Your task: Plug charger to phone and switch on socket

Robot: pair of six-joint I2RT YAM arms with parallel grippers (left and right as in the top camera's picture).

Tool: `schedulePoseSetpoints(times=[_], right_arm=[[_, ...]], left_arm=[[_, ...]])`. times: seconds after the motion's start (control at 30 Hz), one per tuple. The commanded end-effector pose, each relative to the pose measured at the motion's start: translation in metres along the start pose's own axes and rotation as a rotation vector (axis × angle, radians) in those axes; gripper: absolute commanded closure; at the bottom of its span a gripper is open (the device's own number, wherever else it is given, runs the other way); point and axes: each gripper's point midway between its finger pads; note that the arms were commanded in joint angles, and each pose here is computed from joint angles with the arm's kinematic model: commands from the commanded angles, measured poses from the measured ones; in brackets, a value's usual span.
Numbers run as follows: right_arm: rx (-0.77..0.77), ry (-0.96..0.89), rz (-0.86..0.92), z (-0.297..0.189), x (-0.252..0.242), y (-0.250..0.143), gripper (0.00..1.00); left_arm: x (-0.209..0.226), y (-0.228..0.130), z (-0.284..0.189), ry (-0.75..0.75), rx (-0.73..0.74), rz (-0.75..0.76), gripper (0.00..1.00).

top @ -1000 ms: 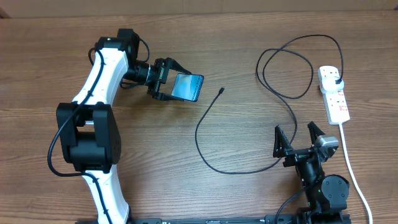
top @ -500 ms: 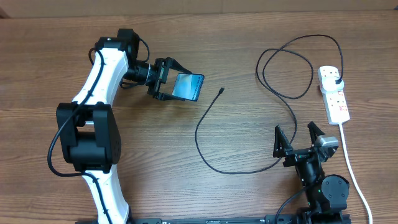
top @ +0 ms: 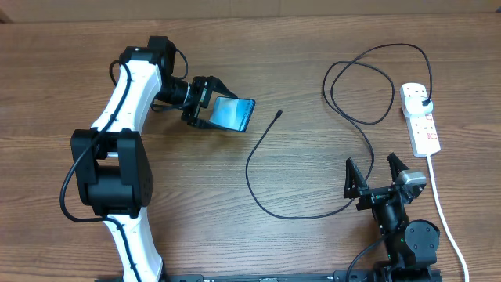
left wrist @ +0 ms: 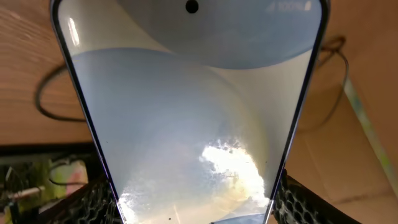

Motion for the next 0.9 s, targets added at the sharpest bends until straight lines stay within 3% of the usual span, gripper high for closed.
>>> schedulePoseSetpoints(times=[0.0,0.4,0.87], right_arm=[[-0.004,-0.007,-0.002,0.0,-0.001,-0.002,0.0],[-0.005,-0.007,-0.002,0.0,-0.001,-0.002,0.0],[-0.005,-0.007,-0.002,0.0,-0.001,-0.002,0.0]], left_arm=[[0.0,0.01,-0.001,0.045,-0.12,0.031,0.45],[0.016,0.033,0.008,0.189,-0.343,0.082,0.45],[0.021,0.023,0.03,0.265,-0.395,0.149,0.45]])
Point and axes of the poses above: each gripper's point midway between its finger pads, its own z axis out along the fingers, its own x axis along the line the jaws close on, y = z × x, and after that the axes turned 1 degree about -z, right-handed
